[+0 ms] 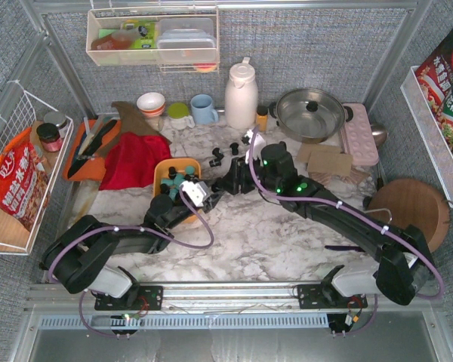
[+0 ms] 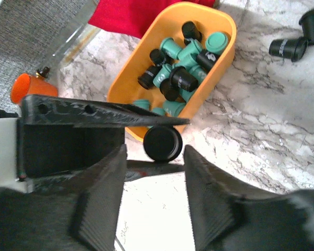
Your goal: Mix the coffee capsules in the storage basket
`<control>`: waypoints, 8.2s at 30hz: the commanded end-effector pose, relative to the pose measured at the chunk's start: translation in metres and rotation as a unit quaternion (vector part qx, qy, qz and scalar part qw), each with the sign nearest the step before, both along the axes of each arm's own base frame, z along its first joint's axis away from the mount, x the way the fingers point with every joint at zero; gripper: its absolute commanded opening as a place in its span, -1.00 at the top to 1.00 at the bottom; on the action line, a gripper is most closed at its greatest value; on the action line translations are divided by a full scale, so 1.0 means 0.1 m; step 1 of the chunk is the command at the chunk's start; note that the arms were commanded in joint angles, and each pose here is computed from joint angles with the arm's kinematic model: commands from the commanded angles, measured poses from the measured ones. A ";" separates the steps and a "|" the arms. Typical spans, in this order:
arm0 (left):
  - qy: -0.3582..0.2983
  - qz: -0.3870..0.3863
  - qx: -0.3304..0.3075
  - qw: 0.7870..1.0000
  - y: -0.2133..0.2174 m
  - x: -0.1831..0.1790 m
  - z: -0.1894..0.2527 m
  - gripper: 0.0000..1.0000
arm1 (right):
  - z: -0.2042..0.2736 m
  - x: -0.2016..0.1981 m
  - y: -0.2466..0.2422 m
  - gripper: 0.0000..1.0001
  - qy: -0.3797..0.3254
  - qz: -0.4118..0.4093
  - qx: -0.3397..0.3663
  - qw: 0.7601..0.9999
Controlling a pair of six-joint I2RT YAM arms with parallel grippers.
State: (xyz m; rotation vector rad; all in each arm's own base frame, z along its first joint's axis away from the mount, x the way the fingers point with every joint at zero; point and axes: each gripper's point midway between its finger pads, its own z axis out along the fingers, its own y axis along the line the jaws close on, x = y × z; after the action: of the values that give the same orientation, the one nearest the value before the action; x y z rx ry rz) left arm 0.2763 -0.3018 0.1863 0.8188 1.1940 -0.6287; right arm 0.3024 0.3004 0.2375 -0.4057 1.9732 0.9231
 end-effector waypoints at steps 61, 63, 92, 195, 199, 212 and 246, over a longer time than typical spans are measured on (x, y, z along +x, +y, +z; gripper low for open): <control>0.277 0.374 -0.127 0.876 1.08 0.98 -0.30 -0.67 | -1.30 2.26 -0.74 0.63 0.081 -0.099 -0.209 0.970; 0.266 0.331 -0.108 0.899 0.93 0.97 -0.25 -0.67 | -1.10 2.06 -0.72 0.63 0.059 -0.102 -0.188 0.975; -0.091 -0.027 0.075 0.993 -0.13 -0.25 -0.06 -0.79 | -0.27 -0.32 -0.13 0.61 -0.001 0.042 -0.044 0.998; 0.268 0.405 -0.049 0.873 1.28 -0.07 -0.41 -0.52 | -1.40 1.95 -0.03 -0.69 0.035 -0.127 -0.263 0.956; 0.274 0.402 -0.068 0.871 1.31 -0.10 -0.36 -0.52 | -1.54 2.14 0.14 -0.99 0.069 -0.176 -0.209 0.960; 0.276 0.361 -0.114 0.884 1.31 -0.22 -0.22 -0.52 | -2.06 2.23 0.19 -0.98 0.142 -0.260 -0.212 0.931; 0.246 0.261 -0.105 0.928 0.96 -0.28 -0.15 -0.48 | -1.28 1.44 -0.20 0.23 0.076 -0.157 -0.209 0.962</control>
State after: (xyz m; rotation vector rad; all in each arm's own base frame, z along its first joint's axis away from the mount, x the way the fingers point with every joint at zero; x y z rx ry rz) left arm 0.2481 -0.1858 0.1520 0.0608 1.7637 -0.4267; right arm 0.4638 0.2831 0.0864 -0.1301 2.3555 0.2792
